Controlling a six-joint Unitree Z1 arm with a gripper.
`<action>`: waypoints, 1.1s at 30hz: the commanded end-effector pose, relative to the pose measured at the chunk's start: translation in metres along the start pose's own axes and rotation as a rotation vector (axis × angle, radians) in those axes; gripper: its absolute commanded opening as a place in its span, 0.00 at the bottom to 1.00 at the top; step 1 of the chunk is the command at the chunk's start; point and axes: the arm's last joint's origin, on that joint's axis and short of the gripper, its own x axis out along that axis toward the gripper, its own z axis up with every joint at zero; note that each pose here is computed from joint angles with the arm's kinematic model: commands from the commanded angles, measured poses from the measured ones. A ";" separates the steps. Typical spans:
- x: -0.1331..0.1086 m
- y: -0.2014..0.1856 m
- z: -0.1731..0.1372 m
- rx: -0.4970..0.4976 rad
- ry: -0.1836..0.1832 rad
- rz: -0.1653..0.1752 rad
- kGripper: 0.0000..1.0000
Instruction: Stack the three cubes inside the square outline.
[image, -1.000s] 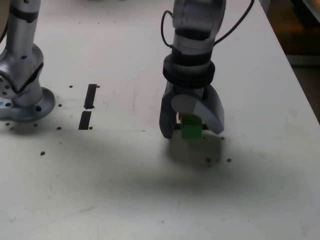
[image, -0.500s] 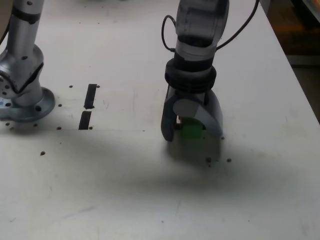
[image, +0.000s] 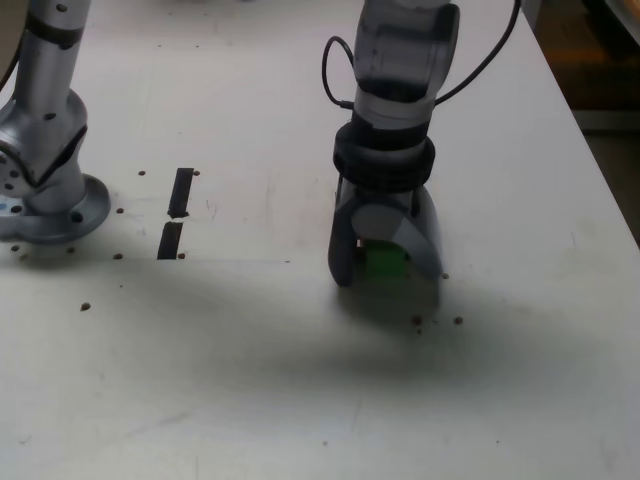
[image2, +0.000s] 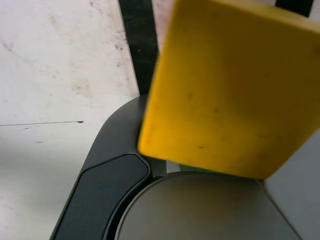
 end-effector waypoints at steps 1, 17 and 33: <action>0.003 0.000 0.002 -0.001 -0.010 -0.007 0.52; 0.001 0.000 -0.005 0.018 -0.087 -0.030 0.10; -0.051 -0.025 -0.058 0.007 -0.063 -0.034 0.10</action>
